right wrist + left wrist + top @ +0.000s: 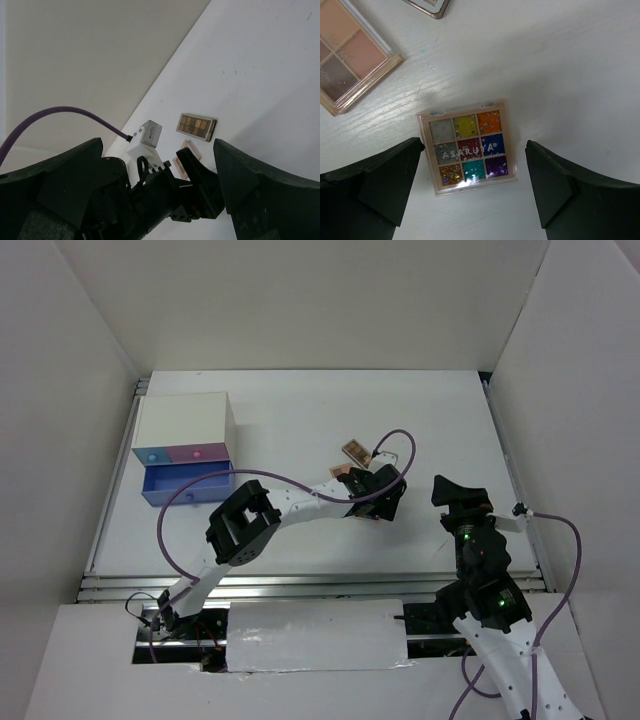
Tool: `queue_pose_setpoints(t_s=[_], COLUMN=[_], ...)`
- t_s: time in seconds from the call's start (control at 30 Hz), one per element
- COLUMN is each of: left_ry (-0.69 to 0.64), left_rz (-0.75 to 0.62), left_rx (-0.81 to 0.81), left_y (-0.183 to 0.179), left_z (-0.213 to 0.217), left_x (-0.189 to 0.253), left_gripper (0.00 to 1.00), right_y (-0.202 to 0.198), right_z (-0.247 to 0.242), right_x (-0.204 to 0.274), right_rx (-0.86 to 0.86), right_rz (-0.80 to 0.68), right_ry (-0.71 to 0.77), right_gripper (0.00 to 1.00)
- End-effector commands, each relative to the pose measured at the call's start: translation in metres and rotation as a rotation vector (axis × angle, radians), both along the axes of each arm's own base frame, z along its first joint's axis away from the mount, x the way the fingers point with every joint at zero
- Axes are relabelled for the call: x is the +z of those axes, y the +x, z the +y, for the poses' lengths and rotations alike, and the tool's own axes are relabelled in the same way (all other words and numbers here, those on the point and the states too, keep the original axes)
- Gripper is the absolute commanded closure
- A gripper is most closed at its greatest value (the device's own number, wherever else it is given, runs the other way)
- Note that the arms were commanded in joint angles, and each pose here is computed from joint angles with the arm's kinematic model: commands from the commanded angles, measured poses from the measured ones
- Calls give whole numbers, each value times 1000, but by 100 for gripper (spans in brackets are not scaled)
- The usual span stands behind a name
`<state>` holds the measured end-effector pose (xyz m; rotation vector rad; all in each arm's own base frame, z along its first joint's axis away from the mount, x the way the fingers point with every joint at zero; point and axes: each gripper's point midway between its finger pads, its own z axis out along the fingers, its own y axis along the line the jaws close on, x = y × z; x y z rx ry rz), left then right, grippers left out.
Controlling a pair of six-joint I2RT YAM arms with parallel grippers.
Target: Organize the makeup
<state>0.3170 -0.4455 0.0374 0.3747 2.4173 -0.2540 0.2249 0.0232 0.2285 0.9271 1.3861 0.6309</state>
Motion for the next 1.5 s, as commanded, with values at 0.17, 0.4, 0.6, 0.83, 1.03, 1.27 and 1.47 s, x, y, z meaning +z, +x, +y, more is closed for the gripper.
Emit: queue_pose_setpoints(t_s=[0.17, 0.4, 0.6, 0.83, 1.03, 1.27, 1.47], left_ry=[132, 122, 109, 37, -23, 14, 39], left_rz=[8, 35, 46, -69, -197, -367, -559], left_rx=[-15, -26, -60, -5, 164, 491, 788], left_y=[-10, -14, -23, -20, 12, 39, 22], left_z=[20, 17, 17, 43, 104, 253, 378], left_x=[-16, -31, -32, 22, 98, 167, 179], left_gripper=[1, 4, 56, 86, 92, 97, 100], right_y=[3, 4, 4, 2, 1, 2, 3], right_z=[10, 15, 18, 16, 18, 21, 25], right_x=[13, 15, 16, 17, 19, 19, 19], right_rx=[54, 80, 95, 90, 102, 117, 140], right_rz=[-60, -71, -83, -94, -118, -117, -121], right_ry=[-14, -24, -29, -20, -17, -21, -26], right_gripper=[0, 0, 0, 0, 0, 0, 0])
